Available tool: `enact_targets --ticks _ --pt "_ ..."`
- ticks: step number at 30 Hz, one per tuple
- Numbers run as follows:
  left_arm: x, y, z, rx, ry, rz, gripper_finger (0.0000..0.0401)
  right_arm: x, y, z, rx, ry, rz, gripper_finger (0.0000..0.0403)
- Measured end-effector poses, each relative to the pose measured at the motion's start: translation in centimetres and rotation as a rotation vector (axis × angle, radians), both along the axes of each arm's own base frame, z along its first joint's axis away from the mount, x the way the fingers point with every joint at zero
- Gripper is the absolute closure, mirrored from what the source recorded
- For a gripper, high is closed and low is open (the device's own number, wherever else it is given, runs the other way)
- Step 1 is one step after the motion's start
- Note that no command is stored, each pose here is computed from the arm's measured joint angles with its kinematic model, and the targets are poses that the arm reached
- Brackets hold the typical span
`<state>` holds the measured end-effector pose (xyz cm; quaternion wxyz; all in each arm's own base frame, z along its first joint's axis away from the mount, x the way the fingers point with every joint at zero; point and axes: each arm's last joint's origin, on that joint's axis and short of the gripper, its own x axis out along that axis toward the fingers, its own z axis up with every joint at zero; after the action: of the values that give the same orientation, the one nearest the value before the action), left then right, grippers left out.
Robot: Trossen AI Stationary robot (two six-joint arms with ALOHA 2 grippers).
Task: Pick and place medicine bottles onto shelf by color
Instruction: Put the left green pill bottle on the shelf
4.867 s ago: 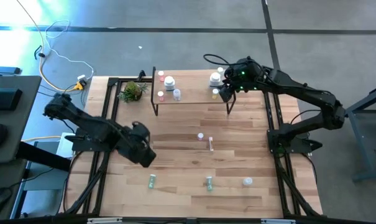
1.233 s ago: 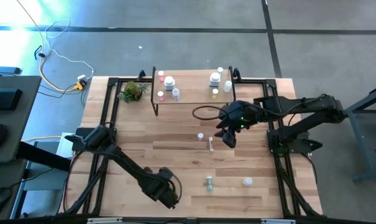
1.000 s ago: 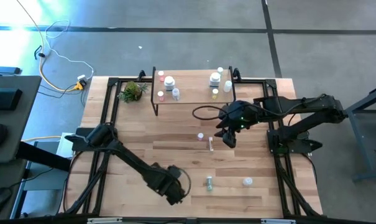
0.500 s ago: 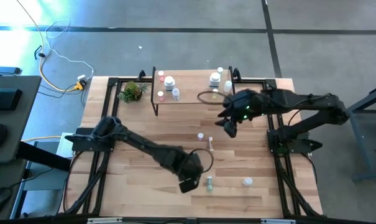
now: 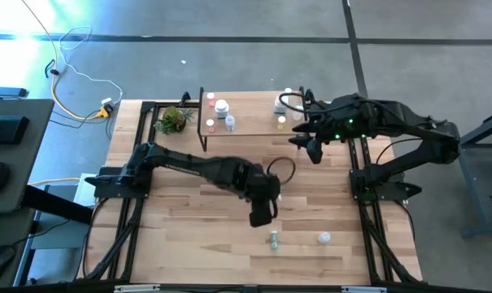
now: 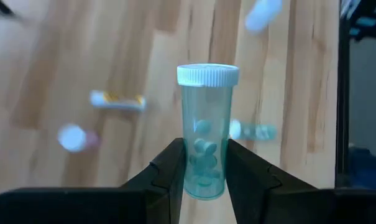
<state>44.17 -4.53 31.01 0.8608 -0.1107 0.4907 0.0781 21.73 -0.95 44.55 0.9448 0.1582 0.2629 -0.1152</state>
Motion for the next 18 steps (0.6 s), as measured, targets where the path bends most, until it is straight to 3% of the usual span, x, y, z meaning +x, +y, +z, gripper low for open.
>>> enact_targets --ticks 8,18 --pt "-0.2 3.7 3.6 0.056 -0.11 -0.015 0.0314 -0.5 -0.5 0.9 -0.015 -0.017 -0.019 0.0217" --pt "-4.7 6.8 8.7 0.093 -0.15 0.031 0.0314 -1.5 -1.9 1.2 -0.042 -0.008 -0.071 0.0217"
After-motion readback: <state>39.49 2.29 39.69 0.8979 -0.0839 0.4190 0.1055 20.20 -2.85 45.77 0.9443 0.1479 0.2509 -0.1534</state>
